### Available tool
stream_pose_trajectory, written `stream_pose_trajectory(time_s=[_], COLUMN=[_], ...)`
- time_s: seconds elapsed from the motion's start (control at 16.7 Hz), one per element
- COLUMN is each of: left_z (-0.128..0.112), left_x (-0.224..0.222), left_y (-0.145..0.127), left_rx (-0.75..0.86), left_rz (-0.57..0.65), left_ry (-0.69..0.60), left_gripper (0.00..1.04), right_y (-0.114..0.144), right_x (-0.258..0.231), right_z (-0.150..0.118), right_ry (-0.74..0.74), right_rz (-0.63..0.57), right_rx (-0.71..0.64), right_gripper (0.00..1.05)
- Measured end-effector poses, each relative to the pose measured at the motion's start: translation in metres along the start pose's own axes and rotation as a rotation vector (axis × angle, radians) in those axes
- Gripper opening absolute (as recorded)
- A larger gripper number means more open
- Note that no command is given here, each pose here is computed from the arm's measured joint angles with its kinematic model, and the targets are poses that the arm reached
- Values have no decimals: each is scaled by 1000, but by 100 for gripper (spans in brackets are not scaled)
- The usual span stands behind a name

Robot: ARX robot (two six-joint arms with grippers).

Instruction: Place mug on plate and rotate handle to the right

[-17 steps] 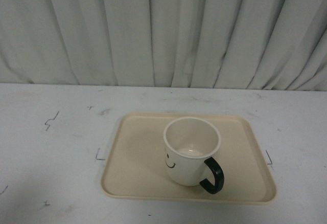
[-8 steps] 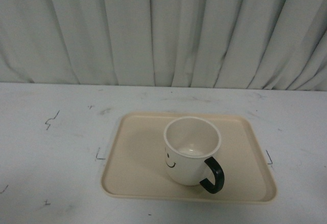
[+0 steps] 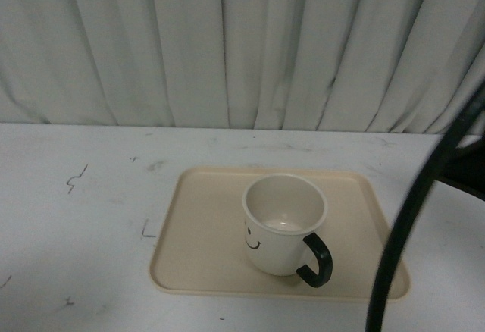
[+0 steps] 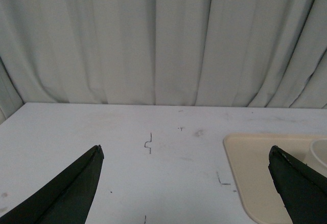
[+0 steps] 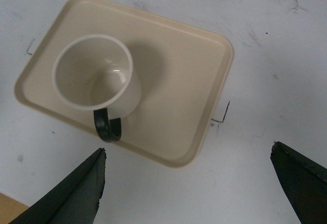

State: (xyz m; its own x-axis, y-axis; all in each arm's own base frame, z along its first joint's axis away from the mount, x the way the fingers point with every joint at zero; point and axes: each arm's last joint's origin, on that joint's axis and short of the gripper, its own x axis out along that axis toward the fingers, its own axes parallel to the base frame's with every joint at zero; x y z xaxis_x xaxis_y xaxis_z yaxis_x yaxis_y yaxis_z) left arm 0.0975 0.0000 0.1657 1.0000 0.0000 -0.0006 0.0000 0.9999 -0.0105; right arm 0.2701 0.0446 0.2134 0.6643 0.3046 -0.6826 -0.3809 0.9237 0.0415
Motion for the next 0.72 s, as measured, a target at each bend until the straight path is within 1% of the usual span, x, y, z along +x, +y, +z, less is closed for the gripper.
stream_pose_trajectory(time_s=[0.06,0.24,0.3,0.42,0.6,0.72], left_z=[0,0,0,0,0,0], left_x=[0,0,0,0,0,0], left_y=[0,0,0,0,0,0], left_rx=[0,0,0,0,0,0], left_rz=[0,0,0,0,0,0], left_ry=[0,0,0,0,0,0], left_gripper=[98,98,98,98,98,98], right_y=[-1,1,9,23,39,48], right_x=[15,57,78,103,127,144], right_z=[10,25,31,37,38,31], right_ry=[31,111,141,157,188,234], right_rz=[16,45,66,63,53,35], right_rx=[12,54,67,73,91,129], right_gripper=[98,98,98,98,98,98])
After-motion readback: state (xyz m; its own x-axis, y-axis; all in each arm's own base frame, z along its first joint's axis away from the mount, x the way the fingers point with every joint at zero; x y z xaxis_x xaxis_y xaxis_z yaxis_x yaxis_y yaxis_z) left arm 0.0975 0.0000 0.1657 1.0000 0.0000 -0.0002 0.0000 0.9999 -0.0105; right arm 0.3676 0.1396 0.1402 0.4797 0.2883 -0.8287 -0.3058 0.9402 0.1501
